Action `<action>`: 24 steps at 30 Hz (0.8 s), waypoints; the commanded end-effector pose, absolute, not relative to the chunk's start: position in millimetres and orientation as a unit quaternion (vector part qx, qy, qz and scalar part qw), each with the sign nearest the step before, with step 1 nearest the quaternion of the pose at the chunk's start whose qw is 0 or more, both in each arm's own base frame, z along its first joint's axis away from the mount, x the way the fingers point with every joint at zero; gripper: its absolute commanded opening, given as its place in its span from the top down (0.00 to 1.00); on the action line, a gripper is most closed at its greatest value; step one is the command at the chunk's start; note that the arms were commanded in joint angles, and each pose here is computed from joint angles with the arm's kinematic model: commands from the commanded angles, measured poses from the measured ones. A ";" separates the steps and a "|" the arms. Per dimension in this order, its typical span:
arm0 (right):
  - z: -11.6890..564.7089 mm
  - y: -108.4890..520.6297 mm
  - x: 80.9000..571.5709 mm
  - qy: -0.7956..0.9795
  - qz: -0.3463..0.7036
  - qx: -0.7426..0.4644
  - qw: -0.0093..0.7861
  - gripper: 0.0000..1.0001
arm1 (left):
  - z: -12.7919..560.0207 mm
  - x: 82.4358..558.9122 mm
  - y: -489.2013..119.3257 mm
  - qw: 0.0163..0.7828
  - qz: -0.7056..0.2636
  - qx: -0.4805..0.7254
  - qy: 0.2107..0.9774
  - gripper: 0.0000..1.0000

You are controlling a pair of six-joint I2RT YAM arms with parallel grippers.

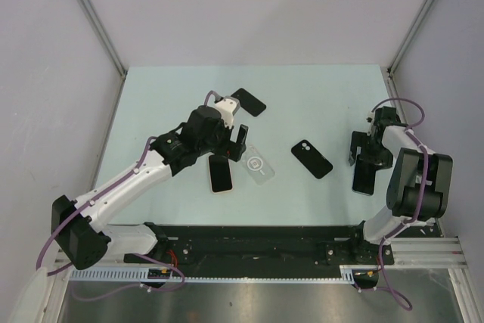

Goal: Put the phone into the phone case

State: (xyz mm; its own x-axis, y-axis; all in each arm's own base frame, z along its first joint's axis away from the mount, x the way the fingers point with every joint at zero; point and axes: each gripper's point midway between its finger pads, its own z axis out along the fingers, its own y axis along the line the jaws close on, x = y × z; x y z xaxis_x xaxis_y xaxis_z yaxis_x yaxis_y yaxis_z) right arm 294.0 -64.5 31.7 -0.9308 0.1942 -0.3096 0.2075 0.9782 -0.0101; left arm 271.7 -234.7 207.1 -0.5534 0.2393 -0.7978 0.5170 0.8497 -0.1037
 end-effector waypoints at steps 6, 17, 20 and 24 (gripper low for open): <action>28.3 -76.5 301.0 0.982 -0.039 0.109 0.147 0.11 | 216.8 279.1 -226.8 0.444 -0.148 0.195 0.862 0.01; 12.4 -65.6 298.6 0.986 -0.002 0.108 0.125 0.18 | 217.1 279.7 -224.1 0.445 -0.143 0.192 0.863 0.01; 12.2 -60.3 301.6 0.986 0.014 0.102 0.130 0.26 | 217.5 279.6 -224.3 0.446 -0.142 0.193 0.863 0.01; 17.4 -55.9 307.6 0.984 0.026 0.096 0.146 0.43 | 219.1 279.2 -223.9 0.447 -0.143 0.192 0.862 0.01</action>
